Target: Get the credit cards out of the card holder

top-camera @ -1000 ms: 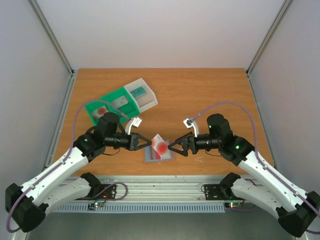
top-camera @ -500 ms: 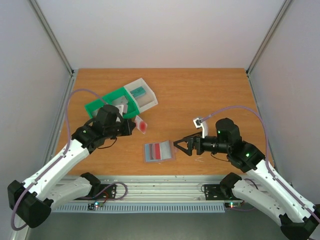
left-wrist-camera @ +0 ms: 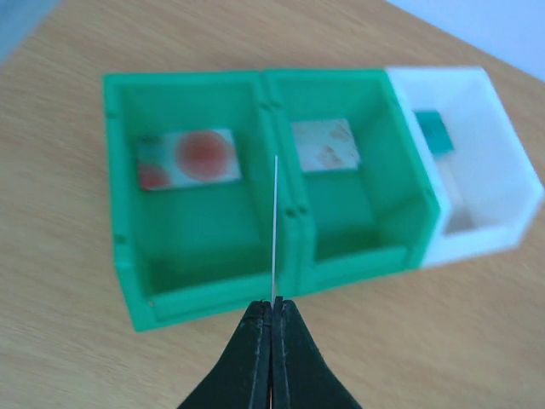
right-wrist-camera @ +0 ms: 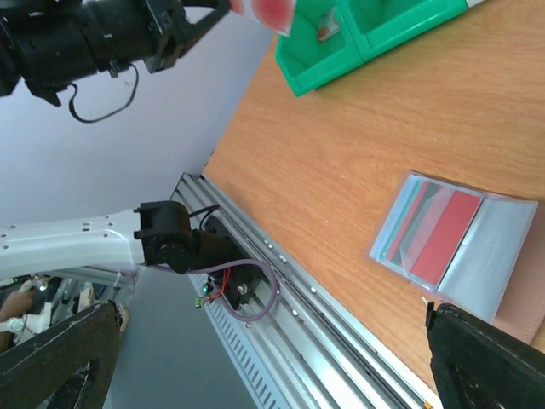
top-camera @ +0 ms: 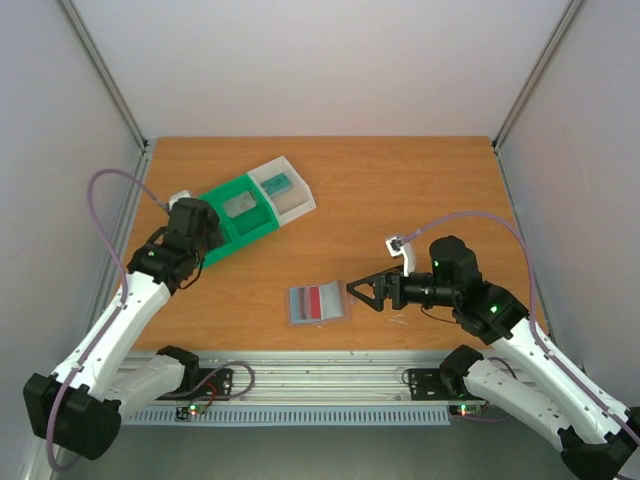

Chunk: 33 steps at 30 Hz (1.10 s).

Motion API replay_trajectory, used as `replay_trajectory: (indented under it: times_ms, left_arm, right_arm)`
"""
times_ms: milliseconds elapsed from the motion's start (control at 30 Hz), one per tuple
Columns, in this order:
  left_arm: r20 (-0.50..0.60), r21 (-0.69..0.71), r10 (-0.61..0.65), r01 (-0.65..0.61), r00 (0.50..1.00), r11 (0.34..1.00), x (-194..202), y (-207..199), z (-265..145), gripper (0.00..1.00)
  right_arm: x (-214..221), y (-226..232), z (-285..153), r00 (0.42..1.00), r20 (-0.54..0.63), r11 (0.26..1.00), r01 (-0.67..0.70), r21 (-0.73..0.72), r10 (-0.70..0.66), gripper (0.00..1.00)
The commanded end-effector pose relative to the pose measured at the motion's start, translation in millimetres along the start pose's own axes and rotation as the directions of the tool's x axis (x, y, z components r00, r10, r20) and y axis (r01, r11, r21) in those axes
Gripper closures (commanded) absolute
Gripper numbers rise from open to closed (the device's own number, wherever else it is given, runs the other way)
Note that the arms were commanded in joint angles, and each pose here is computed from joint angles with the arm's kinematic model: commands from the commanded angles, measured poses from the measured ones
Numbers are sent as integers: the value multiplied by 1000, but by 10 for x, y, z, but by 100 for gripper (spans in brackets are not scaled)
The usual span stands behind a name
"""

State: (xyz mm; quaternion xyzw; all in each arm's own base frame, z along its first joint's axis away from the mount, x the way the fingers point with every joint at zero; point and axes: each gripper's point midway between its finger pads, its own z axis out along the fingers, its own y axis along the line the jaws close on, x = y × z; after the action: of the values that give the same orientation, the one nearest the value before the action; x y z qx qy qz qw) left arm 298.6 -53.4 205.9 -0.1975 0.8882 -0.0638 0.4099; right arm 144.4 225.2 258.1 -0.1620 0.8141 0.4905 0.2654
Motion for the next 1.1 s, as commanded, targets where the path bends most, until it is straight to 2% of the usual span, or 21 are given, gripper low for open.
replay_trajectory:
  times_ms: [0,167,433,533,733,1067]
  left_arm:
    - [138,-128,-92,110,986,986,-411,308,-31,100]
    - [183,-149,-137,165,974,975,-496,463,165,100]
    - [150,-108,-266,283,952,953,-451,539,646,100]
    - [139,-130,-274,292,952,948,-413,587,820,99]
    - [116,-64,-289,297,950,953,-383,490,1107,100]
    - [87,-85,-269,276,959,957,-311,518,1396,100]
  right_arm:
    - [-59,62,15,1000,-2,1000,4,-18,-4,1]
    - [-54,30,66,1000,-7,1000,-20,-21,20,2]
    - [-71,7,87,999,-2,999,-32,-14,32,2]
    - [-85,17,99,999,-8,999,-37,-15,37,1]
    - [-81,-14,91,999,-14,999,-33,8,33,2]
    - [-100,-29,65,1000,-22,999,-13,42,14,2]
